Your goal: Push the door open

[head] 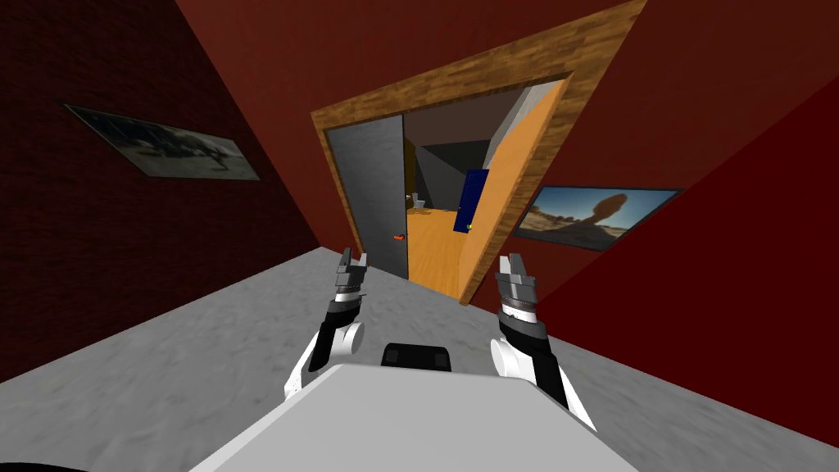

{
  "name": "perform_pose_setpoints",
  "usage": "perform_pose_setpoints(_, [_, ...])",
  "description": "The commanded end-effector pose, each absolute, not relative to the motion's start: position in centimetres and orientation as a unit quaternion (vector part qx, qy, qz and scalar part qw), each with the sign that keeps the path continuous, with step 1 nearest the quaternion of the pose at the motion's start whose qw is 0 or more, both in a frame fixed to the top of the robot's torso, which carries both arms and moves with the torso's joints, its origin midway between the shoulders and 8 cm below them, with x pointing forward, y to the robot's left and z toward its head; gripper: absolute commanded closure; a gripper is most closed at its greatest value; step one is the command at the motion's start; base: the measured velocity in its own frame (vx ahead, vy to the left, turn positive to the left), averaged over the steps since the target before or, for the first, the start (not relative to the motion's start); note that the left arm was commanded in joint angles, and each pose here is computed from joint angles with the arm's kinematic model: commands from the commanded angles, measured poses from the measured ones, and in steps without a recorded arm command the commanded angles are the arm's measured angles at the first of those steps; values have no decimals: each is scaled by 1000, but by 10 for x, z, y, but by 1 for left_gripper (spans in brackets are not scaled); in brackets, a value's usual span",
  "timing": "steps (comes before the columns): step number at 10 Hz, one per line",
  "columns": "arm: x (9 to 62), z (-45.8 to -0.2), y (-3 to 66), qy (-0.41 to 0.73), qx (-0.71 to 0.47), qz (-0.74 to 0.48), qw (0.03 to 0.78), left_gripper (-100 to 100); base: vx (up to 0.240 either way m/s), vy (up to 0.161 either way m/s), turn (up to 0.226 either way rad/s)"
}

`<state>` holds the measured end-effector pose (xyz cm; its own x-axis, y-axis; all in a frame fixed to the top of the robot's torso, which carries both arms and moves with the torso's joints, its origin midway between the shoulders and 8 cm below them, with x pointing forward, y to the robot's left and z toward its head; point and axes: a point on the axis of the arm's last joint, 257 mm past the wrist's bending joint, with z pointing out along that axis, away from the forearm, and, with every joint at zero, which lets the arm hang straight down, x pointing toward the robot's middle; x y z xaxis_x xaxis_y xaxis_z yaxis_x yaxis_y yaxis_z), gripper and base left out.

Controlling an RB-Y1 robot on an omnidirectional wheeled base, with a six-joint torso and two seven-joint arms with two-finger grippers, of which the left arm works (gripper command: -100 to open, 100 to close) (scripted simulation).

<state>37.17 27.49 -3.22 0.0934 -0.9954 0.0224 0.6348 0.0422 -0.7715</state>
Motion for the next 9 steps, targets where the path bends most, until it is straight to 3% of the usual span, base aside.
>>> perform_pose_setpoints(1, [380,-46,273,290,-326,-611,660,-100,109,44,-14])
perform_pose_setpoints(9, [411,-98,263,330,-342,-606,638,-100,71,46,-13])
